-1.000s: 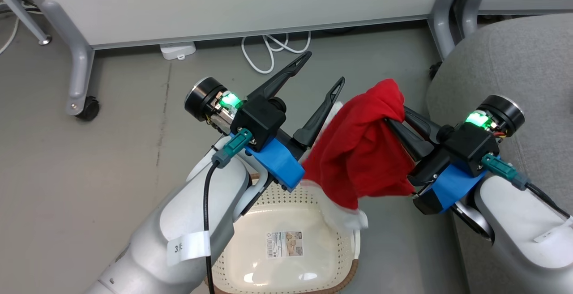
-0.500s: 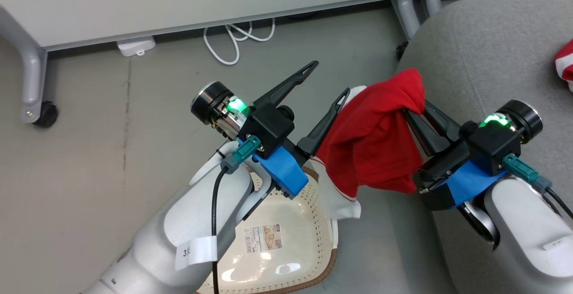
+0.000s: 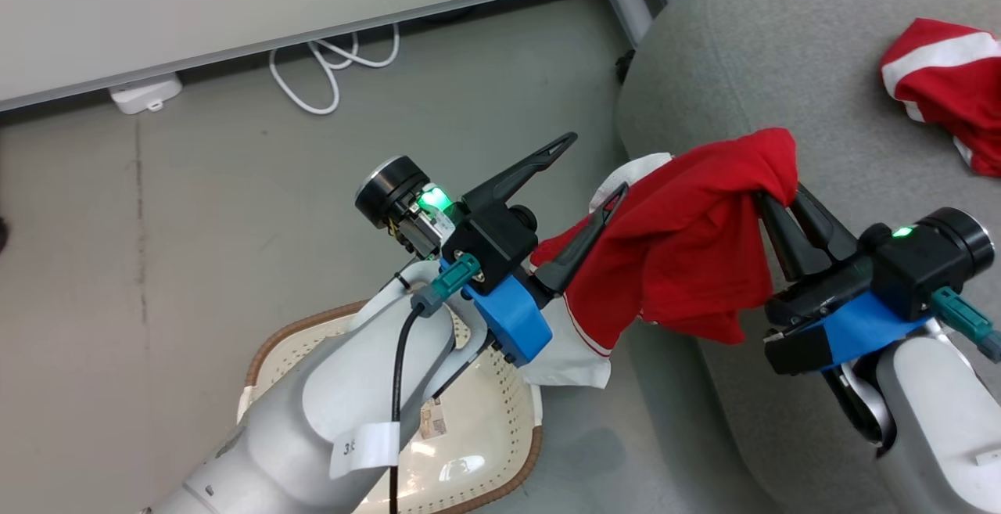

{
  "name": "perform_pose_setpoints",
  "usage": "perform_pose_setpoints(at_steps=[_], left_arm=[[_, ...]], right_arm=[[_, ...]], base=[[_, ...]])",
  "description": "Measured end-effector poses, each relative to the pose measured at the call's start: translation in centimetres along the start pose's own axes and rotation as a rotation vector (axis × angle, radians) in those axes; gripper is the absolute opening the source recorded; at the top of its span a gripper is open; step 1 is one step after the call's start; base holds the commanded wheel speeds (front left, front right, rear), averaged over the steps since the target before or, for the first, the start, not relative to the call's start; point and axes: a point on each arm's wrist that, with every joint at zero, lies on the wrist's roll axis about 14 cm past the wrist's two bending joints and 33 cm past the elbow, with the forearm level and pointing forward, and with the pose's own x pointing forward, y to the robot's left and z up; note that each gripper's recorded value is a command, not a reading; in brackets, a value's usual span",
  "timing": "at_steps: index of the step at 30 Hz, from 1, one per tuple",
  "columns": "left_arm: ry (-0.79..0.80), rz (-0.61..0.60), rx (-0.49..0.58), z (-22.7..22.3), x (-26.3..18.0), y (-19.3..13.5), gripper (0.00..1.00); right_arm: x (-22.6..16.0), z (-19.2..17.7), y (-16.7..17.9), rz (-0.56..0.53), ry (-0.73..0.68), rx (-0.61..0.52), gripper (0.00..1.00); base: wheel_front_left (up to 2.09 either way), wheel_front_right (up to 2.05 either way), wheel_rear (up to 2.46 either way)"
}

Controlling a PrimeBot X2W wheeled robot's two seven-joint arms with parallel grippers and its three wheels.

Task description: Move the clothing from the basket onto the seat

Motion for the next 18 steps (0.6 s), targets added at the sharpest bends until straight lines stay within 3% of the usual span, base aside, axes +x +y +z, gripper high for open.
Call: perform_pose_setpoints(at_steps=[18], left_arm=[[0.03, -0.197, -0.04, -2.6, 3.1, -5.0, 1.0]], right_arm=[[-5.9, -2.2, -6.2, -0.293, 0.074, 0.037, 0.0]], base=[[0.0, 0.0, 0.0]])
